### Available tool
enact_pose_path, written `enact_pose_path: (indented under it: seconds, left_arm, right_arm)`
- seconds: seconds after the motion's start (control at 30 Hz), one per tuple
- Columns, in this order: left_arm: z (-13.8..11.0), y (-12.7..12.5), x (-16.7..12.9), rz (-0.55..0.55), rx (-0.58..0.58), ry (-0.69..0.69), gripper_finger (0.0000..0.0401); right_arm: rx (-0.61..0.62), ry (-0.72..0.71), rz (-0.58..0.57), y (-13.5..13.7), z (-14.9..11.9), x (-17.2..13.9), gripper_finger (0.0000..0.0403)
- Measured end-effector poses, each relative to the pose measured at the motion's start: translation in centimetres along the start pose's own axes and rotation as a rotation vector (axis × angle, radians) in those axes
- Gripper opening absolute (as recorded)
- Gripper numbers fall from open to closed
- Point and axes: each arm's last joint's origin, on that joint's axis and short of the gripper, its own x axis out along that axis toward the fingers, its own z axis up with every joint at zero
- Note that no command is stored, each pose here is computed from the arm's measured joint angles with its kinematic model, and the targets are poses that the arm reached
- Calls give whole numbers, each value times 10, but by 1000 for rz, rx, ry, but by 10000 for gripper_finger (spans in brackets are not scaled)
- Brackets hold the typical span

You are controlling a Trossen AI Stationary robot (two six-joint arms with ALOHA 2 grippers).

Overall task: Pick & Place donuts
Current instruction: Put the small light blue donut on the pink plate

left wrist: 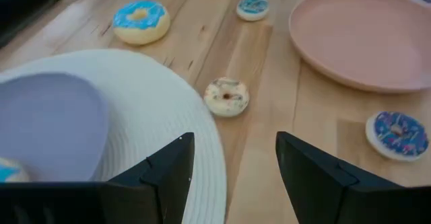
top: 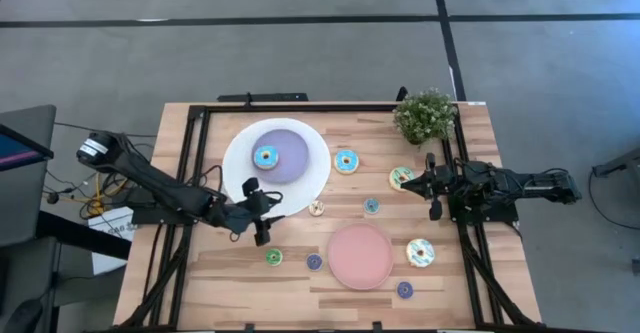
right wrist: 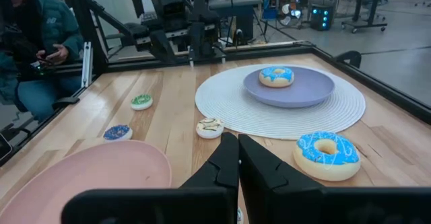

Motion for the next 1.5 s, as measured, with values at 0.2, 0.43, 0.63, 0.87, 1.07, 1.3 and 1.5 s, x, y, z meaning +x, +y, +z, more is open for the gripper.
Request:
enact_pose_path:
  seconds: [0.2, 0.43, 0.63, 0.87, 1.07, 1.3, 1.5]
  left_arm:
    - [-5, 8, -8, -10, -14, -19, 203]
    - [-2, 13, -17, -27, -17, -52, 203]
    - [-1, 14, -19, -30, 10, -58, 203]
    - [-7, 14, -15, -22, 39, -20, 203]
    - [-7, 14, -15, 4, 89, -30, 203]
    - [-3, 20, -11, -7, 115, -29, 203]
    - [4, 20, -7, -175, 108, -41, 180]
  right_arm:
    - [0, -2, 0, 0, 0, 0, 0]
    - [0, -2, 0, 0, 0, 0, 0]
    - [0, -2, 0, 0, 0, 0, 0]
    - [69, -61, 4, 0, 5, 1, 0]
    - [76, -153, 31, 4, 16, 2, 0]
    - [131, -58, -25, 11, 13, 25, 0]
    - [102, 44, -97, 21, 39, 52, 0]
